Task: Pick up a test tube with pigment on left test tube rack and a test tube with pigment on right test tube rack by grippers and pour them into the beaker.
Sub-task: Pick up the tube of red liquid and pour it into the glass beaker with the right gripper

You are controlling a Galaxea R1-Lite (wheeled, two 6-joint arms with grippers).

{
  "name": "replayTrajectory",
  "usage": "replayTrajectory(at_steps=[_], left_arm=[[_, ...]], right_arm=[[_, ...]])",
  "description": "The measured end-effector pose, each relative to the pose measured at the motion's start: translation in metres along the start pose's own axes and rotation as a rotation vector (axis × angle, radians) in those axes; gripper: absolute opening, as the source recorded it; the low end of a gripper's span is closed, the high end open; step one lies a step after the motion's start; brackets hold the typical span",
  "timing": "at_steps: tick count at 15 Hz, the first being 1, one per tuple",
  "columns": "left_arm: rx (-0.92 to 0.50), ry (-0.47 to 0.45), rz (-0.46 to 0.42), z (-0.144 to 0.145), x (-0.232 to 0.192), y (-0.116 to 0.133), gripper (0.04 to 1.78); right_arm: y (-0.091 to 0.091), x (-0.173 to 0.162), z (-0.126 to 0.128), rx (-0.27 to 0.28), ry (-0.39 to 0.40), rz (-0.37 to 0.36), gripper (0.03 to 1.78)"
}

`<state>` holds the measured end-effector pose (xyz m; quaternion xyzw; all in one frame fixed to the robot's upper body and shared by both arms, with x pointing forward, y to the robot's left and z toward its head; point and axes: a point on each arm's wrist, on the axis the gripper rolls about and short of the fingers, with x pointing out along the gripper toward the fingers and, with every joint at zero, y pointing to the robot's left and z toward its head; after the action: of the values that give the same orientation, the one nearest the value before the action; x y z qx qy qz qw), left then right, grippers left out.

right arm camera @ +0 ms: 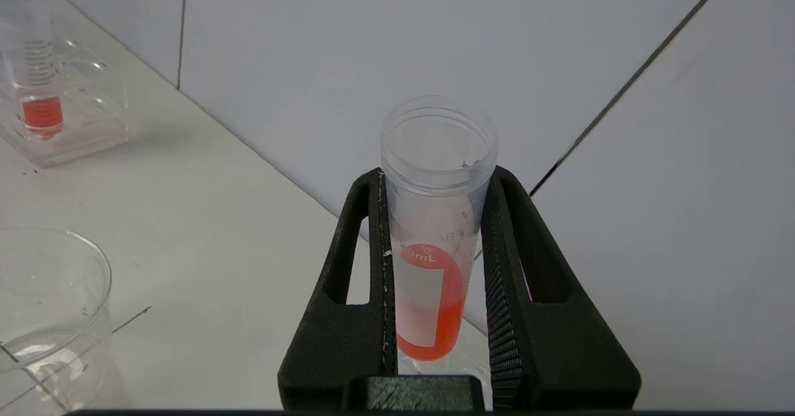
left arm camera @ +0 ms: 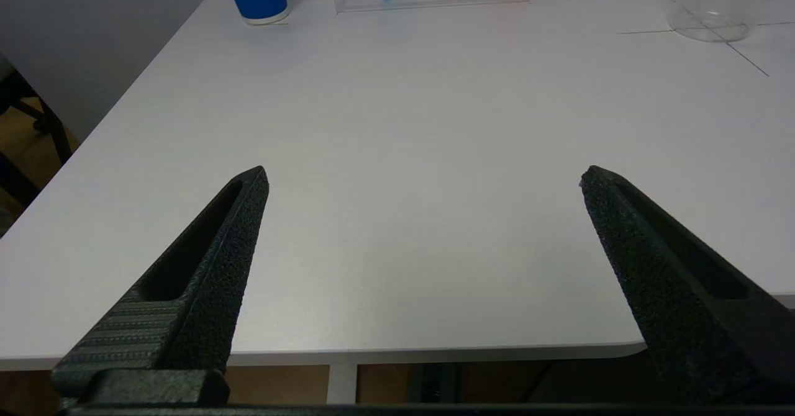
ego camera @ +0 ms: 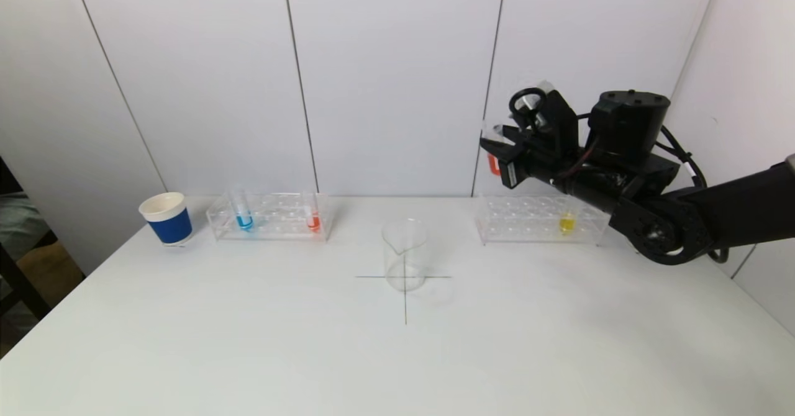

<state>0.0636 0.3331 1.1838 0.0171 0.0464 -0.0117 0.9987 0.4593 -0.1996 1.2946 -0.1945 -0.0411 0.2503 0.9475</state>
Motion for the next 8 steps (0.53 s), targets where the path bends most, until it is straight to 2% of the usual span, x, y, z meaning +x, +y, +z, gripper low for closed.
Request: replayTrajectory(at_steps=[3, 8], left_arm=[[0.000, 0.000, 0.000, 0.000, 0.000, 0.000, 1.76], [0.000, 0.000, -0.001, 0.000, 0.000, 0.000, 1.76]], right_arm=[[0.003, 0.000, -0.001, -0.065, -0.018, 0.063, 0.47], [0.015, 0.002, 0.000, -0.166, -0.023, 0.103, 0.47]])
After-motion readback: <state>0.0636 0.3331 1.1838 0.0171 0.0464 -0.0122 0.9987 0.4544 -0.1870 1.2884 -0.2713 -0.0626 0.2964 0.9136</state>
